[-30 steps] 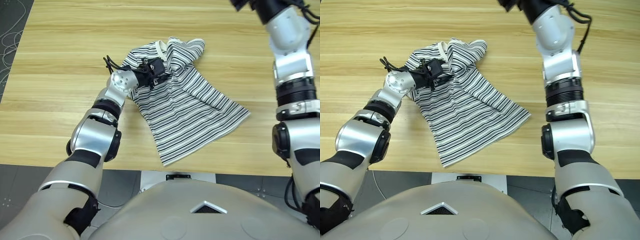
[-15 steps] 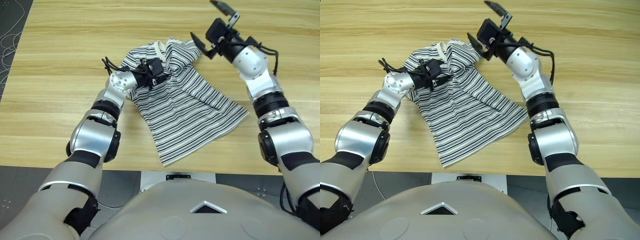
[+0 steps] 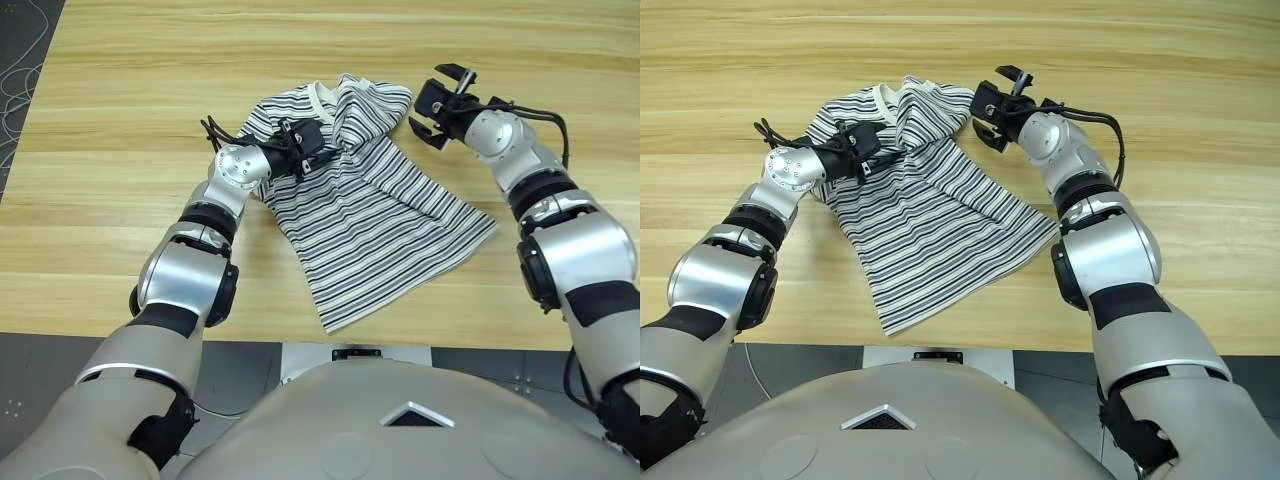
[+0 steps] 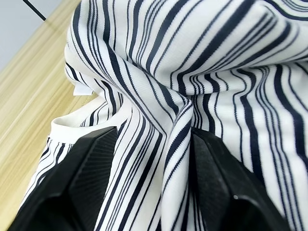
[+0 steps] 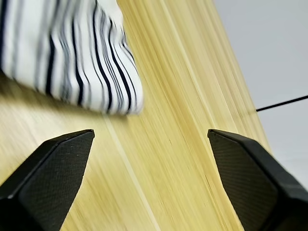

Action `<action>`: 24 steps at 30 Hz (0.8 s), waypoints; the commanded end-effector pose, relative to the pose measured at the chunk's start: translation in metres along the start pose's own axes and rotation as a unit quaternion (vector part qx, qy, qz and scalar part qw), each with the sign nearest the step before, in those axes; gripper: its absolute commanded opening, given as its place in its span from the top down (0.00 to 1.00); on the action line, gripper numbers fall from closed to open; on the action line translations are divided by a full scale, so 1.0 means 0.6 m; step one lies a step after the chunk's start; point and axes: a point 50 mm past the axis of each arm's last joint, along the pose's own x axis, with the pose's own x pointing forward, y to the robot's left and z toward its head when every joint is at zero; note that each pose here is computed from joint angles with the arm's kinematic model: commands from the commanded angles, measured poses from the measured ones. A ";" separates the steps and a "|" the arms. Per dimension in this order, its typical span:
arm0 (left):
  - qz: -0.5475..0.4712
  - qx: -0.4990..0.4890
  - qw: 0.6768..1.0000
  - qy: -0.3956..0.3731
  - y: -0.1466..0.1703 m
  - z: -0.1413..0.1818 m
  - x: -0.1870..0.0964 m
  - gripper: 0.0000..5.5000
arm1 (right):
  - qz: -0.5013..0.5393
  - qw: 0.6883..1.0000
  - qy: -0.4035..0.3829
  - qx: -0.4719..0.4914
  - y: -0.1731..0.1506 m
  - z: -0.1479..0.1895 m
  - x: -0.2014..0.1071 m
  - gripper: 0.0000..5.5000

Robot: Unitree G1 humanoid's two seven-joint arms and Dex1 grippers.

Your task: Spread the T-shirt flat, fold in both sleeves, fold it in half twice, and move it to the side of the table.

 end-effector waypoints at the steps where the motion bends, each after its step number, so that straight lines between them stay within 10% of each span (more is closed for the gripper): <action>1: -0.073 -0.050 0.991 0.100 -0.075 -0.083 -0.026 0.52 | -0.042 0.998 0.045 -0.023 -0.064 -0.026 -0.023 0.21; 8: -0.068 -0.061 0.991 0.099 -0.083 -0.085 -0.023 0.52 | -0.106 0.994 -0.026 0.001 -0.110 0.023 -0.023 0.21; 16: -0.167 -0.012 0.985 0.041 -0.149 -0.087 -0.034 0.52 | -0.023 0.995 -0.083 0.041 -0.027 0.052 0.006 0.21; 24: -0.121 -0.018 0.992 0.039 -0.096 -0.076 -0.036 0.52 | 0.066 0.970 -0.191 0.136 -0.008 -0.005 -0.148 0.21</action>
